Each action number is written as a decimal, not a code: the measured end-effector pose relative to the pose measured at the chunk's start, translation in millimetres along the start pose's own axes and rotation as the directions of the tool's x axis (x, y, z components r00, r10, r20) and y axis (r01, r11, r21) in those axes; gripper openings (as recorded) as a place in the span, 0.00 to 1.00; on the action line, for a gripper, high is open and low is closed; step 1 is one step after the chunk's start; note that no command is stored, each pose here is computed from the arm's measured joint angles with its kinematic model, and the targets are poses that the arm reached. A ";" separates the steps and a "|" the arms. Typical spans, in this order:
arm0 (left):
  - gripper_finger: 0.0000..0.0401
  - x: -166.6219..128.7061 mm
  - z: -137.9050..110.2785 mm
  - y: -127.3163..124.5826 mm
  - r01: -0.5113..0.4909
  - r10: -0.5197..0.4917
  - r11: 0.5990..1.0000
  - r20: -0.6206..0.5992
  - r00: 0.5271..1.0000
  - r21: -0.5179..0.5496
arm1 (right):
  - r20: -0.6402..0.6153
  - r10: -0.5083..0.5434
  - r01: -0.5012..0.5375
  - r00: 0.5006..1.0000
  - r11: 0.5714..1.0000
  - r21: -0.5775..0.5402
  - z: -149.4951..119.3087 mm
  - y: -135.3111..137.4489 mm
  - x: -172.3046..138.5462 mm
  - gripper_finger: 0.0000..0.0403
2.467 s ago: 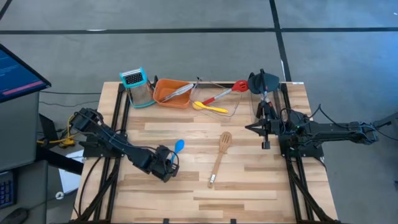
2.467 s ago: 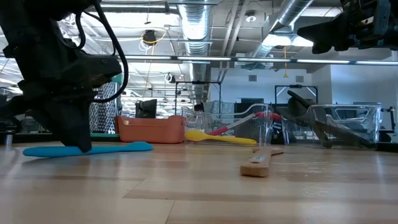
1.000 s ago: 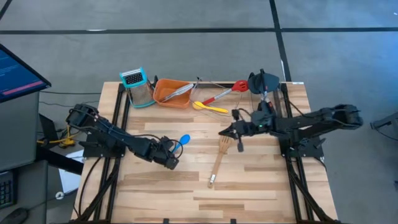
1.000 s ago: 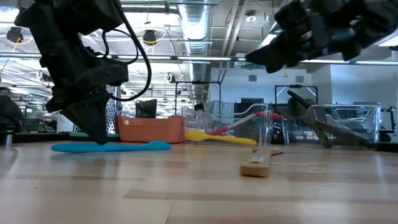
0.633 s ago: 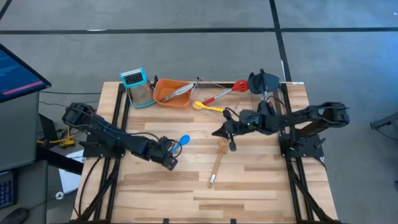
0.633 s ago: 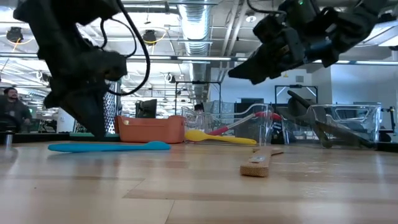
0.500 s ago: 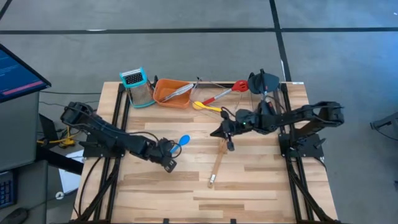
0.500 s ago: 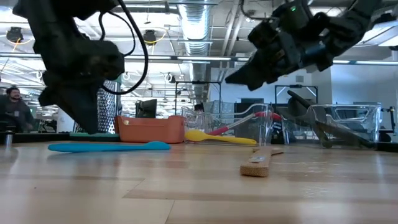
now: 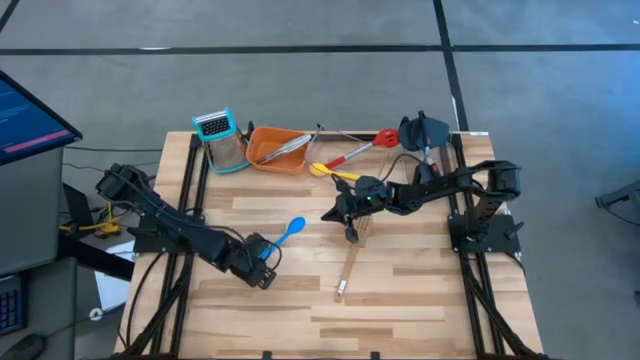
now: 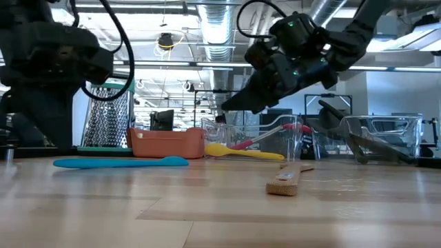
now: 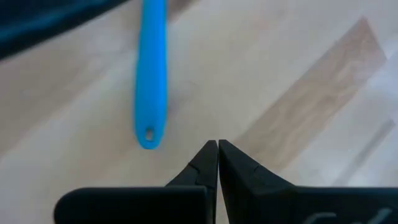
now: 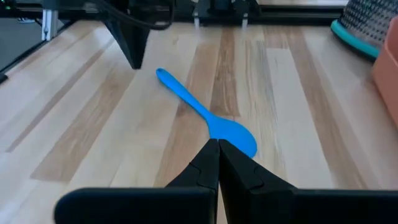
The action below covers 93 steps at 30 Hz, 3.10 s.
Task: Pick & Place Kitchen Items
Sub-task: Put the blue serving spoon into the left transparent bin
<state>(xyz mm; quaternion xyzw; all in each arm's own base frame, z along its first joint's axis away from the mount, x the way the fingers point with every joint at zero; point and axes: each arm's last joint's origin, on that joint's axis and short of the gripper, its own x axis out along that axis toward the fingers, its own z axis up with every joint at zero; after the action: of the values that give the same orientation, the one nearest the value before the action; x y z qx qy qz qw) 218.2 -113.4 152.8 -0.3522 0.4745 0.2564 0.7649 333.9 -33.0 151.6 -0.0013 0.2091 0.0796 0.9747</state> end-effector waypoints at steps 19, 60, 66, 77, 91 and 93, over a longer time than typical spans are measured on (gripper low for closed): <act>0.00 4.1 -2.4 16.8 -0.120 0.121 0.993 0.050 0.991 -0.020 | -0.030 -0.008 0.008 1.000 1.000 0.013 -6.6 -8.2 16.7 0.00; 0.00 16.8 -8.3 30.0 -0.081 0.085 0.994 0.061 0.995 -0.068 | -0.049 -0.049 0.068 0.998 0.792 0.606 22.8 -27.7 30.5 0.57; 0.00 16.9 -8.3 29.7 -0.078 0.082 0.995 0.060 0.995 -0.069 | -0.131 0.018 0.078 0.991 0.717 0.693 -1.9 -25.7 62.2 0.56; 0.00 16.8 -9.5 29.2 -0.075 0.079 0.995 0.063 0.995 -0.063 | -0.091 0.120 -0.012 0.989 0.664 0.748 1.8 -35.9 107.4 0.51; 0.00 16.8 -9.9 28.7 -0.072 0.074 0.997 0.069 0.995 -0.036 | -0.049 0.014 0.022 0.999 0.748 0.663 18.9 -38.5 112.2 0.26; 0.00 16.8 -9.9 28.7 -0.072 0.074 0.997 0.069 0.995 -0.036 | -0.026 0.014 0.007 1.000 0.754 0.657 21.2 -39.1 112.2 0.21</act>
<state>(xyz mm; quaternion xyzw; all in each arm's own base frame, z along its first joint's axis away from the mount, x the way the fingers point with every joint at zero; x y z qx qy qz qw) 199.0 -102.4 126.1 -0.3382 0.4555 0.3042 0.7652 449.5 -53.5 124.0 0.3401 0.2380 0.0031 0.9098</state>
